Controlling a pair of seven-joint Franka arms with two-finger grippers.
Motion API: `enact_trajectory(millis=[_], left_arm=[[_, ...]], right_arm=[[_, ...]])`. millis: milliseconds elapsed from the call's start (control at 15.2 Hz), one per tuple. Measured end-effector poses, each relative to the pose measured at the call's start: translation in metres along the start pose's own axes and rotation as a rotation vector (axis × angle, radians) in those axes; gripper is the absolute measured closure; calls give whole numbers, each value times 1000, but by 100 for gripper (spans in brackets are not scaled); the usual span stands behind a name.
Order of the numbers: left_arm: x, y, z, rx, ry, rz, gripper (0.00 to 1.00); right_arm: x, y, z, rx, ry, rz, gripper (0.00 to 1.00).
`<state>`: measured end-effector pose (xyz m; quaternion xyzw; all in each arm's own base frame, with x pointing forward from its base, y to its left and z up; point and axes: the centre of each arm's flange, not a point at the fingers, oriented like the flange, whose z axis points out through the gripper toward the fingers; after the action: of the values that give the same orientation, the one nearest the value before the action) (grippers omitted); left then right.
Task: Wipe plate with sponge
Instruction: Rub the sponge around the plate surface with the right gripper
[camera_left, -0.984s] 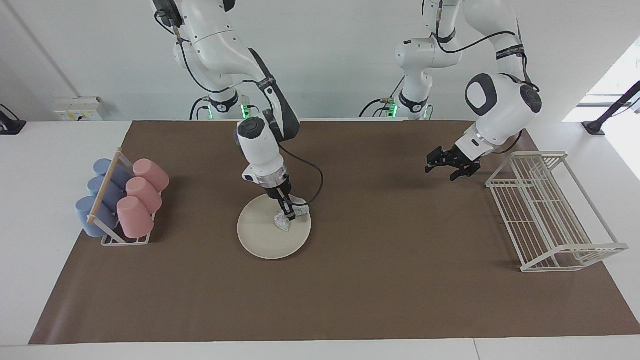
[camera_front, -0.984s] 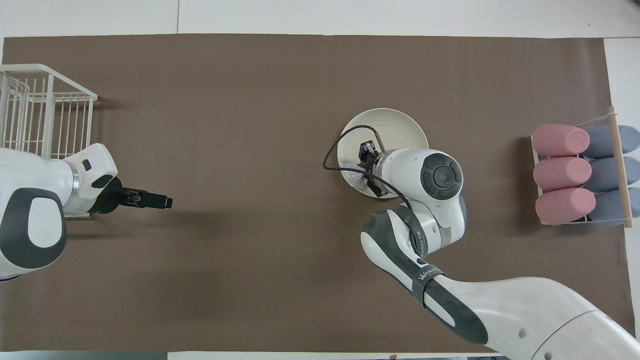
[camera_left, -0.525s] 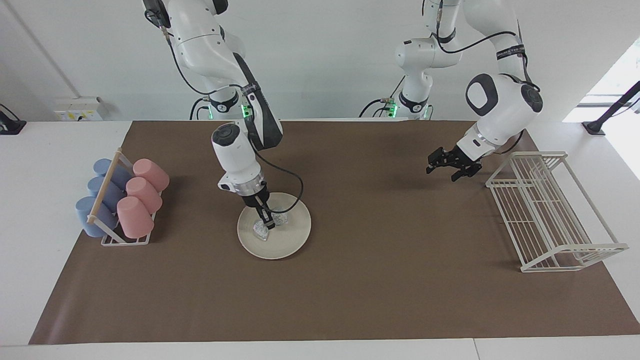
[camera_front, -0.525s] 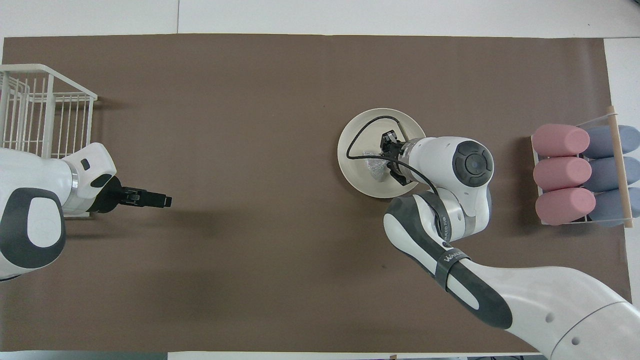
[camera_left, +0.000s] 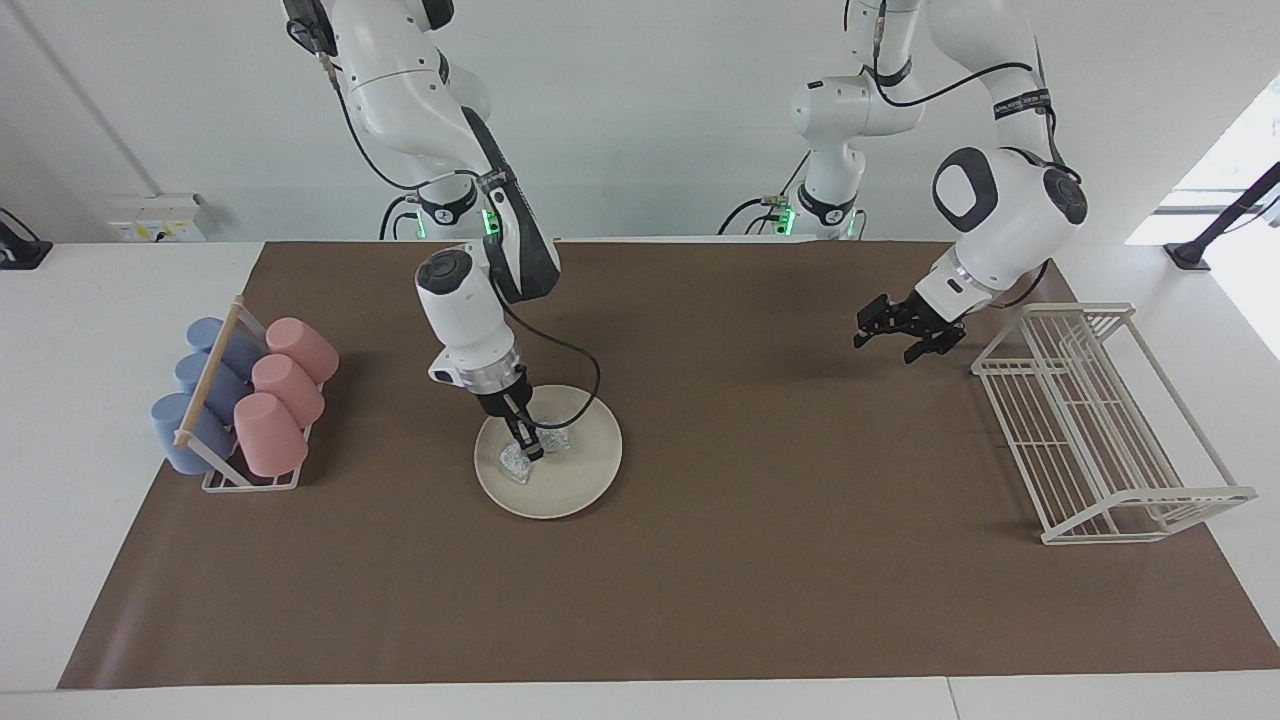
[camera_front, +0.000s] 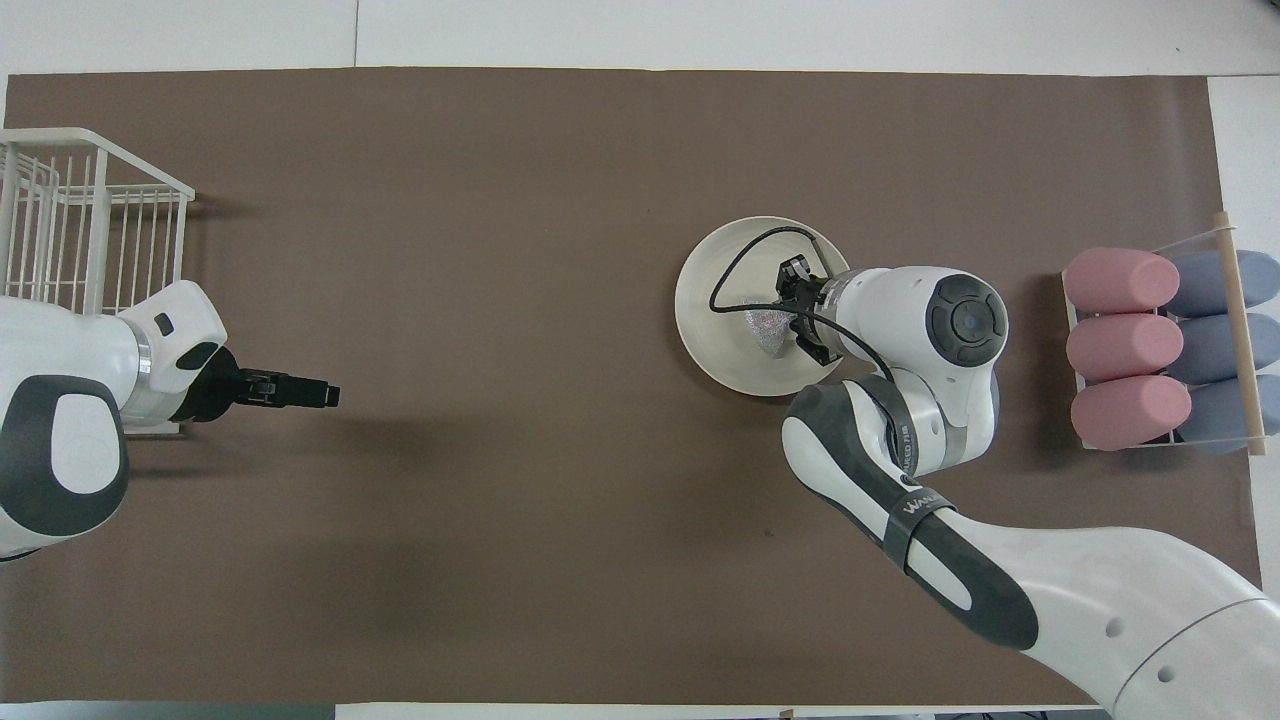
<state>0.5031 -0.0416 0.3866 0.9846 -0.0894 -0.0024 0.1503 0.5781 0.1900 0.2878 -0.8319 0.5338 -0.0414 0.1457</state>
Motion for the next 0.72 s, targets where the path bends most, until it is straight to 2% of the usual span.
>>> enact_trajectory(millis=[328,721], left_arm=[[1,6,3,2,-1,-77,0],[4,30,10,6,-2,-89,0]], right_arm=[[-72,-3,8,-12,-33,39,88],[-77,-3,8,-15,-35,45,88]])
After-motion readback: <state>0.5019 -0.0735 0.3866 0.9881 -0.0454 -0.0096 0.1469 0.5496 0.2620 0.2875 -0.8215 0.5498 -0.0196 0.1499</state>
